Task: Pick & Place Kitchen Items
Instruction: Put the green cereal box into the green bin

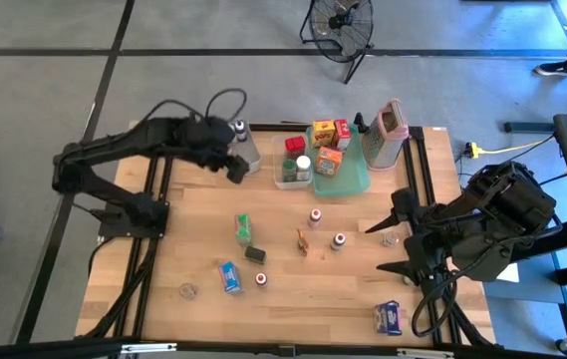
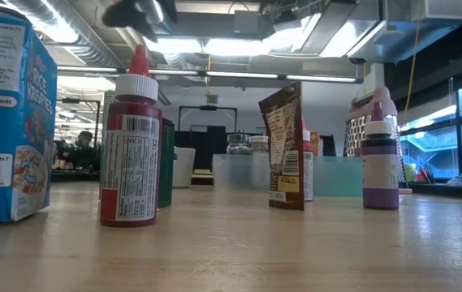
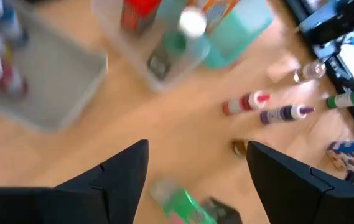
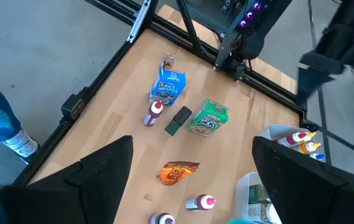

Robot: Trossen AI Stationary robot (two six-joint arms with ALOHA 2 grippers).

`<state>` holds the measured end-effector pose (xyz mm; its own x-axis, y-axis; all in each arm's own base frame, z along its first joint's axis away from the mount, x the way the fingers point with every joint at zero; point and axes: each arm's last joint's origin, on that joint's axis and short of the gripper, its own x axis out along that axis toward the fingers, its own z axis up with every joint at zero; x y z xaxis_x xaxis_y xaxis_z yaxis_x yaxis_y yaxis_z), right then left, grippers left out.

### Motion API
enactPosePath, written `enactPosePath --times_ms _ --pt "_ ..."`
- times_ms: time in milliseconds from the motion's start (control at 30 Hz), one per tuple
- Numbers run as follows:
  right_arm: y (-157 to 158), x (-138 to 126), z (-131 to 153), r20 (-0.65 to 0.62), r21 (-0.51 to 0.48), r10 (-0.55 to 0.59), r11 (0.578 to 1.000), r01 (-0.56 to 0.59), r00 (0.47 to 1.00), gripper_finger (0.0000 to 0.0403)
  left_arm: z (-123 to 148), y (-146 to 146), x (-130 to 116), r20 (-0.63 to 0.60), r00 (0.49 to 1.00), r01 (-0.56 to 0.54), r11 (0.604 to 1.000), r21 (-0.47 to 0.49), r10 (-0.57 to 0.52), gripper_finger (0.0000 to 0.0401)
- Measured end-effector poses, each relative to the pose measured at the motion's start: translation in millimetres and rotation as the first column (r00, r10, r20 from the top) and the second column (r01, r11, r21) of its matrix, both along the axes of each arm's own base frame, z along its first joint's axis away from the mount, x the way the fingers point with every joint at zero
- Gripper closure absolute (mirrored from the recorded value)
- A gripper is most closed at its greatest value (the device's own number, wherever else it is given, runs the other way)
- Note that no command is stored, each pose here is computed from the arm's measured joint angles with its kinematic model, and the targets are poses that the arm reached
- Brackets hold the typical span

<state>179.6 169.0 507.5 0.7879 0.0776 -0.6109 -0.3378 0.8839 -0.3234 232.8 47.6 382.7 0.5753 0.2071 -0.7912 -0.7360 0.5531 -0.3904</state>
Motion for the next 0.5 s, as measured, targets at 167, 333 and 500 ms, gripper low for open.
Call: enactPosePath --times_ms 167,333,500 --pt "0 0 -1 -0.007 -0.01 0.002 1.0 -0.002 1.0 0.007 -14 -35 6 -0.108 0.992 -0.071 0.989 -0.126 0.057 0.0134" --pt "3 3 -8 -0.031 -0.034 0.003 0.999 -0.004 1.0 0.007 -23 -73 10 -0.158 0.985 -0.098 0.981 -0.165 0.072 0.0134" --pt "5 4 -12 -0.045 -0.048 0.002 0.999 -0.005 0.999 0.007 -33 -106 16 -0.182 0.979 -0.131 0.973 -0.192 0.096 0.0134"
